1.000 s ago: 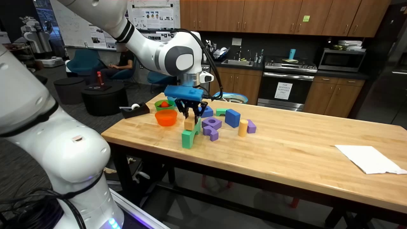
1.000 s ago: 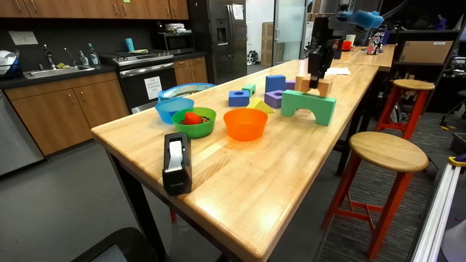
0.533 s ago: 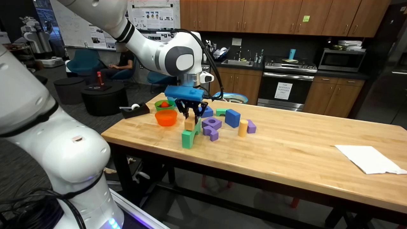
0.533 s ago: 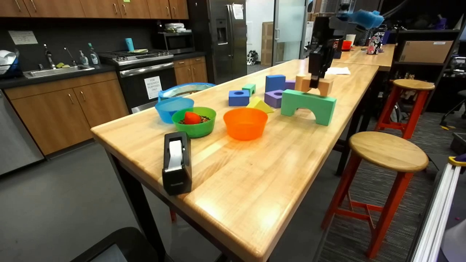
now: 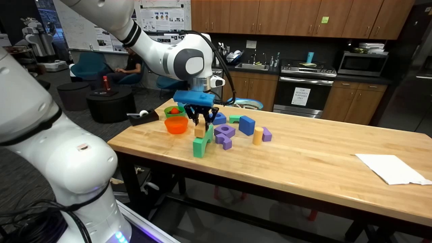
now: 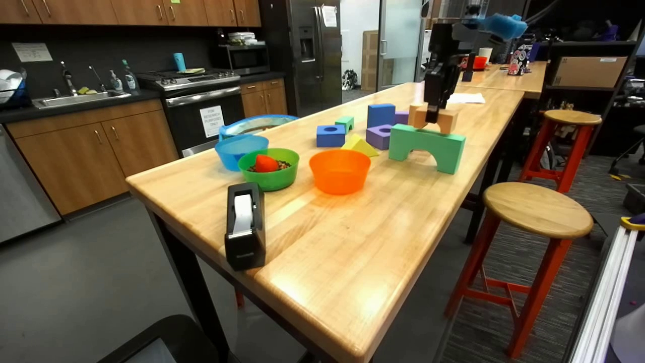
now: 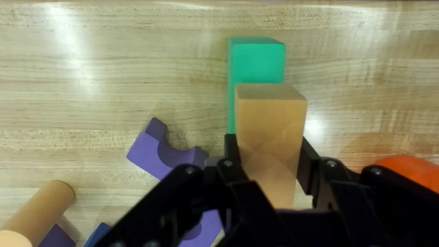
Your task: Stack the orange arch and yellow triangle on top of the bigger green arch
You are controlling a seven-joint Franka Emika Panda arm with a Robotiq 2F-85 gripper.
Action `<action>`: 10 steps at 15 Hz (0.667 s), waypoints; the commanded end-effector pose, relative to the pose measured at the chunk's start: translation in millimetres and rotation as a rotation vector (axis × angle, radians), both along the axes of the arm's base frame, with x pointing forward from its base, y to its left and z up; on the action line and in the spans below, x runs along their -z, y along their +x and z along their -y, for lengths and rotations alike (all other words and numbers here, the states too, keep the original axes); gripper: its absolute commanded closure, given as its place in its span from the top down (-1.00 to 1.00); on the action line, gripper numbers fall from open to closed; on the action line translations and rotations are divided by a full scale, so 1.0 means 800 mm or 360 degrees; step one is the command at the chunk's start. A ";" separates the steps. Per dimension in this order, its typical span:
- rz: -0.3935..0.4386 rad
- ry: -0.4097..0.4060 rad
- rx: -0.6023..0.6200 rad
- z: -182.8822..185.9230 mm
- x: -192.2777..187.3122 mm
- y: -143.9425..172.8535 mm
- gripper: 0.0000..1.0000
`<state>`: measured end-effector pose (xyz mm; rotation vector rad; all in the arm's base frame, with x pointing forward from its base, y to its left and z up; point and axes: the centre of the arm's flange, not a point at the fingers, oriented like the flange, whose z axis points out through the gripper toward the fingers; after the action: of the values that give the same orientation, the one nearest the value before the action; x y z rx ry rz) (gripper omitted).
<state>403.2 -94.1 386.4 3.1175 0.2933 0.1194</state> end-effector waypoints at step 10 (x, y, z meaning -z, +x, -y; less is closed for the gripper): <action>-0.0045 -0.0005 -0.0042 0.002 0.007 0.009 -0.68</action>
<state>404.7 -93.8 380.1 3.1187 0.3061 0.0950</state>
